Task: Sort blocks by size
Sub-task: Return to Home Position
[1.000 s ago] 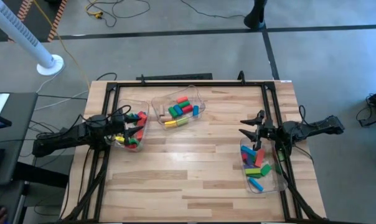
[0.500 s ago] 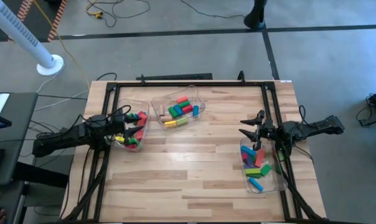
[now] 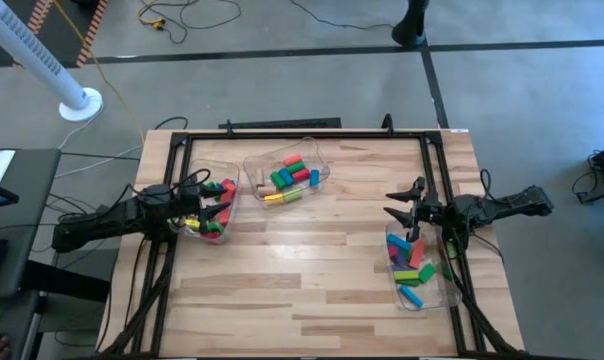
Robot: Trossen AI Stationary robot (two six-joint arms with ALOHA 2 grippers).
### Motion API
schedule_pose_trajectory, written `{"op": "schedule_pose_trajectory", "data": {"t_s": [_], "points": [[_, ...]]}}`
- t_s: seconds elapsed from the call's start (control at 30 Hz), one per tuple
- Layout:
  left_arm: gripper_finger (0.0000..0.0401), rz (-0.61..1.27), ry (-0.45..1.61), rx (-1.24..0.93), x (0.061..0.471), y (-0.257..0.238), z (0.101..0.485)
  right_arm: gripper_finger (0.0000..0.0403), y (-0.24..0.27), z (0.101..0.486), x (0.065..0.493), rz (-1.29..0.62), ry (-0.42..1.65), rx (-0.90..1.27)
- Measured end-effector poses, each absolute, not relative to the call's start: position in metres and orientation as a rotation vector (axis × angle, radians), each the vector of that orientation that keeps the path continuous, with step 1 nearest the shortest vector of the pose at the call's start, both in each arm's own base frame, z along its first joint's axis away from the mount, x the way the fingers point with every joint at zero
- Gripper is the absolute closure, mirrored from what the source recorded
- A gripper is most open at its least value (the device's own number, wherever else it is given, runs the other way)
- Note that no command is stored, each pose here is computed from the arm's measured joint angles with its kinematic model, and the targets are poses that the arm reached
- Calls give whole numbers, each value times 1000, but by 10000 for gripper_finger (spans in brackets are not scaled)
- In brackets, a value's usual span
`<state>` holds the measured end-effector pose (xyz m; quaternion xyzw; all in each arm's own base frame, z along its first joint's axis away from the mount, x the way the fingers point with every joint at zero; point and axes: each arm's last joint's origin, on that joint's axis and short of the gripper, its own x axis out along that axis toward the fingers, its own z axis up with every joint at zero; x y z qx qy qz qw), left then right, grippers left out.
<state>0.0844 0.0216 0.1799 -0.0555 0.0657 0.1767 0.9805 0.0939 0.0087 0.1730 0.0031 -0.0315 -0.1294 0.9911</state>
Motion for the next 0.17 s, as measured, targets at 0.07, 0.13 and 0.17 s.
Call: {"op": "schedule_pose_trajectory", "data": {"t_s": [0.07,0.13,0.17], "points": [[199,356,132,-112,84,22,180,184,9,173,94,-260,-63,6],[199,356,132,-112,84,22,180,184,9,173,94,-260,-63,6],[199,356,132,-112,84,22,180,184,9,173,94,-260,-63,6]]}}
